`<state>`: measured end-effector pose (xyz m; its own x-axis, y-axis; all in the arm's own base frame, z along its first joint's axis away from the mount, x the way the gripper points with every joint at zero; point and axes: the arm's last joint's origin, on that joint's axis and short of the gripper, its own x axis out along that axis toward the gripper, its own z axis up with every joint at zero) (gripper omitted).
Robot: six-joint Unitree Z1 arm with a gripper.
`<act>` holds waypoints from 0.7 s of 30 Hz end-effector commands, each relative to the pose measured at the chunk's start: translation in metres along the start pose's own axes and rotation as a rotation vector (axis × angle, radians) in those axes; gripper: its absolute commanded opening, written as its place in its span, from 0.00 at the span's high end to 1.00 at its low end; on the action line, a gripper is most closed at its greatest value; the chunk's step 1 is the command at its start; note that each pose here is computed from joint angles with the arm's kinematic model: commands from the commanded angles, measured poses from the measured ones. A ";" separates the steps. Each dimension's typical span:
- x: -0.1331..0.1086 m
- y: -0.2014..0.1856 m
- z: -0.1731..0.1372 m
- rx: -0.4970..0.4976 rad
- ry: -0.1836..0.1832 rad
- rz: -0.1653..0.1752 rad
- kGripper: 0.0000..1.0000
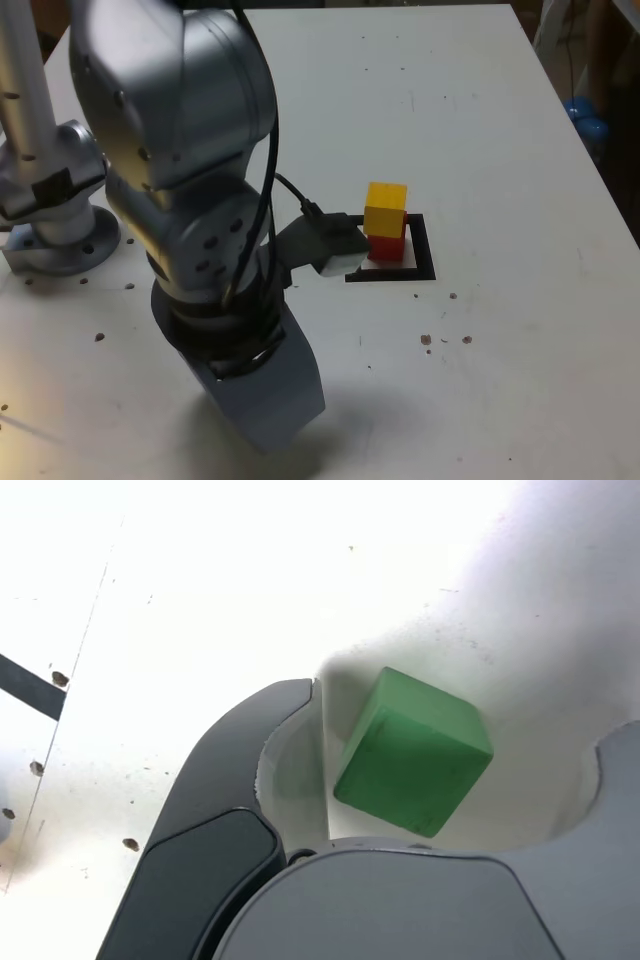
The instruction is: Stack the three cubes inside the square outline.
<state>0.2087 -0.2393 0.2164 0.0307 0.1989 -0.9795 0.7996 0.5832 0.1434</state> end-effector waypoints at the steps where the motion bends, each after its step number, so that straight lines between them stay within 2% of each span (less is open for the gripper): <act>1: 0.001 -0.001 0.003 0.000 -0.001 -0.001 0.19; 6: 0.002 -0.001 0.006 -0.005 -0.002 -0.001 0.31; 14: 0.003 -0.001 0.005 -0.023 0.004 0.008 0.58; 21: 0.003 -0.001 0.003 -0.023 0.008 0.008 0.63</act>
<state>0.2112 -0.2419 0.2135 0.0333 0.2048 -0.9782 0.7847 0.6009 0.1525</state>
